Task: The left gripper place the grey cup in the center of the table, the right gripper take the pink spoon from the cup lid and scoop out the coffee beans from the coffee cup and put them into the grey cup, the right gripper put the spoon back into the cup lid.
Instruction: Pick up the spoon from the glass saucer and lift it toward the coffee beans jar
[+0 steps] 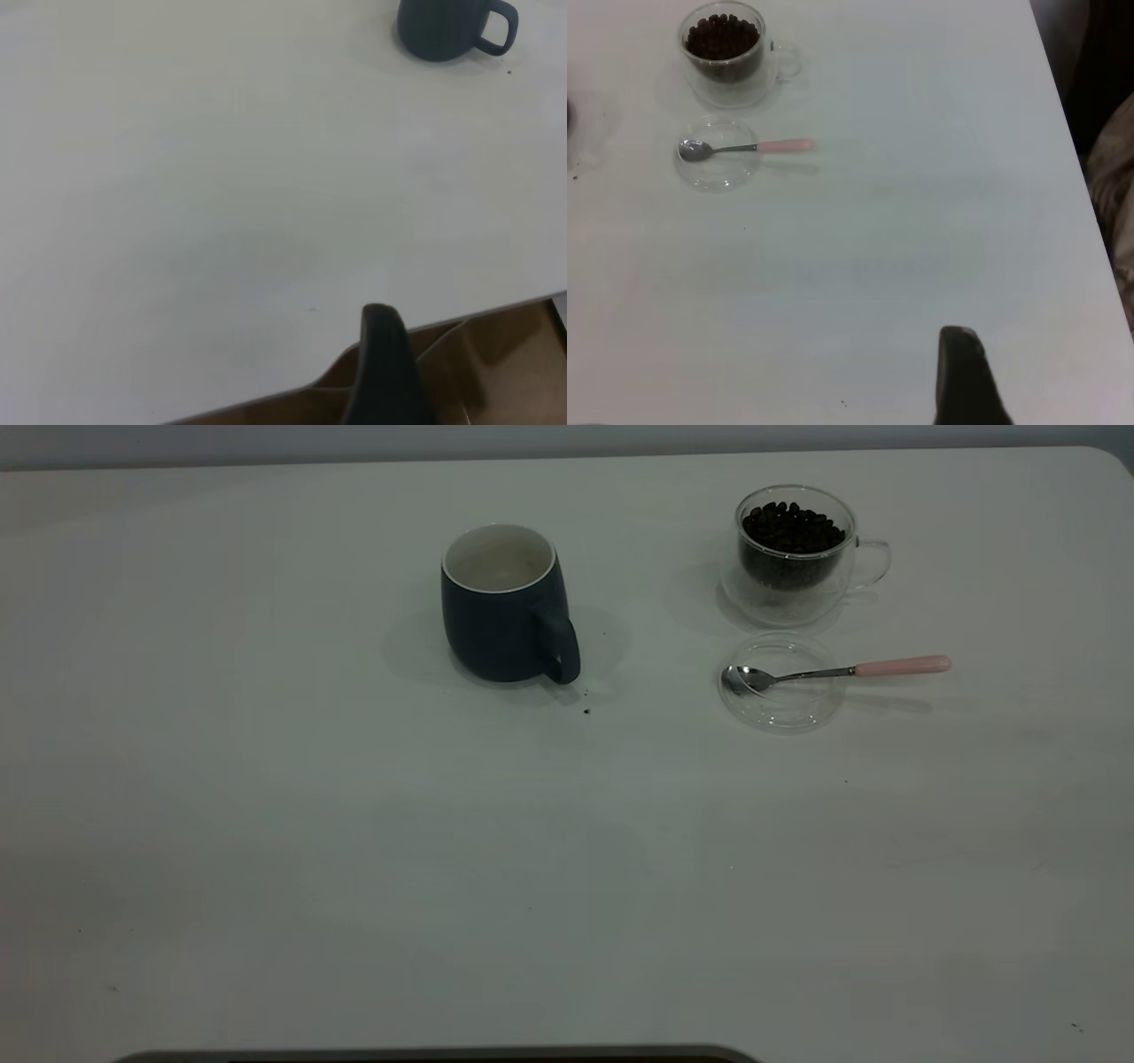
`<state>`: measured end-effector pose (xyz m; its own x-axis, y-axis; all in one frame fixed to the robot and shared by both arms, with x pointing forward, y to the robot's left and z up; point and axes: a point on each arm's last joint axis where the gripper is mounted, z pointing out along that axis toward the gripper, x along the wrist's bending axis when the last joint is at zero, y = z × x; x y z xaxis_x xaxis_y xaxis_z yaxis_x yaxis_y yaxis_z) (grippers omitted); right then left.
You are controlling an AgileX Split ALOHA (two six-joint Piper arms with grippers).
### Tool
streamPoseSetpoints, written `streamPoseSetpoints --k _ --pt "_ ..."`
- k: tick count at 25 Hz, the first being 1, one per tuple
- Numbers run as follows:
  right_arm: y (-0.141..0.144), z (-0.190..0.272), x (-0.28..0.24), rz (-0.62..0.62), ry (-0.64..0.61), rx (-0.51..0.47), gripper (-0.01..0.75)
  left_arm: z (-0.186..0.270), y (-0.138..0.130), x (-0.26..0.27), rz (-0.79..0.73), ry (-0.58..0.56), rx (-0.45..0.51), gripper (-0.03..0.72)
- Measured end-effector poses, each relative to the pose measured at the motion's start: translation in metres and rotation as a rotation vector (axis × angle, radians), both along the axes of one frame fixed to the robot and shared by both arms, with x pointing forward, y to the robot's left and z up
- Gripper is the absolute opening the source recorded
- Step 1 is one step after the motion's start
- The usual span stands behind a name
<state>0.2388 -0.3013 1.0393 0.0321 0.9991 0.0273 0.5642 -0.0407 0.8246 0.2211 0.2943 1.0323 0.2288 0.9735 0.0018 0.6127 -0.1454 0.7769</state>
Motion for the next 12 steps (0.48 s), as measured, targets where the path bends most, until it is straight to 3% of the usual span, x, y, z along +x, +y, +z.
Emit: streamPoseSetpoints --k 12 --pt "0.0096 0.0010 0.0000 0.059 -0.006 0.102 0.483 0.0000 0.0000 0.0000 0.002 0.000 -0.002 0.565"
